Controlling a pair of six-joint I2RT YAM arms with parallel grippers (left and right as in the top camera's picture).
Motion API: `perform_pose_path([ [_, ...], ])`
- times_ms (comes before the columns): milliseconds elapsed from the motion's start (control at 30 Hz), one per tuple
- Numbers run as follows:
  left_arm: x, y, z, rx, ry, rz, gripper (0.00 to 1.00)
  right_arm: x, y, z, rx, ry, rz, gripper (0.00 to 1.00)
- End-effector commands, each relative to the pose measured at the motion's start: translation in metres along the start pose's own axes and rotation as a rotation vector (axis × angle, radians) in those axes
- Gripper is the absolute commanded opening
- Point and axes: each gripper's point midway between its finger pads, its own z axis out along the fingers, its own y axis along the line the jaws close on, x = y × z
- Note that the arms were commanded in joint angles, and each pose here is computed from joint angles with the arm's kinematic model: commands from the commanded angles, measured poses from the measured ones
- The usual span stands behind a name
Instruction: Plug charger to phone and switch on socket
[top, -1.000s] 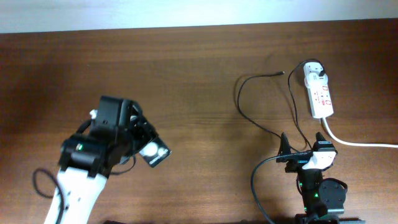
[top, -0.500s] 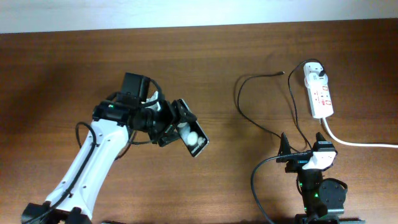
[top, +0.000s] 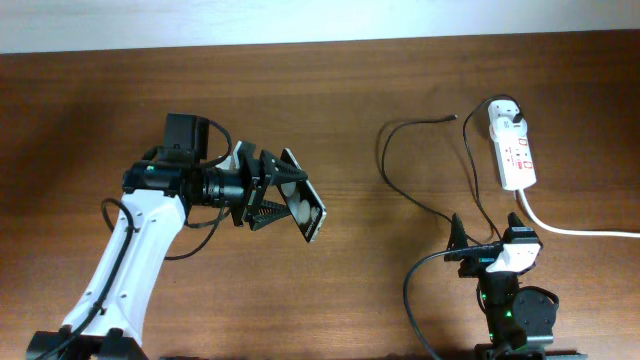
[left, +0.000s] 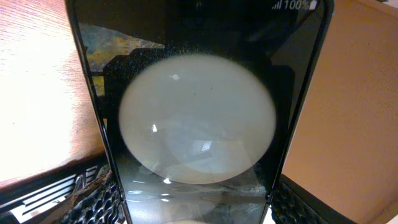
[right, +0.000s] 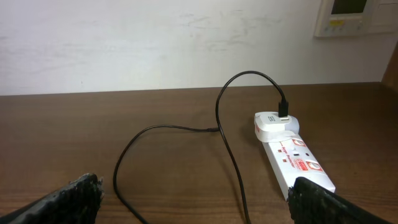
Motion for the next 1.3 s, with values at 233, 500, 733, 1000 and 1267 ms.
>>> perform_pose_path([
  [233, 0.006, -0.007, -0.003, 0.035, 0.026, 0.03, 0.58, 0.003, 0.0, 0.0, 0.001, 0.003, 0.004, 0.99],
  [500, 0.006, -0.007, -0.003, 0.035, 0.026, 0.03, 0.59, 0.002, 0.02, -0.001, -0.114, 0.007, 0.109, 0.99],
  [733, 0.005, -0.007, -0.003, 0.032, 0.022, 0.033, 0.59, 0.004, 0.131, -0.06, -0.791, 0.407, 0.832, 0.99],
  [1000, 0.005, -0.007, -0.003, 0.032, 0.022, 0.033, 0.59, 0.005, 0.147, -0.082, -0.926, 0.514, 0.858, 0.99],
  [1267, 0.005, -0.007, -0.003, 0.03, 0.02, 0.033, 0.59, -0.001, 0.134, -0.066, -0.796, 0.445, 0.759, 0.99],
])
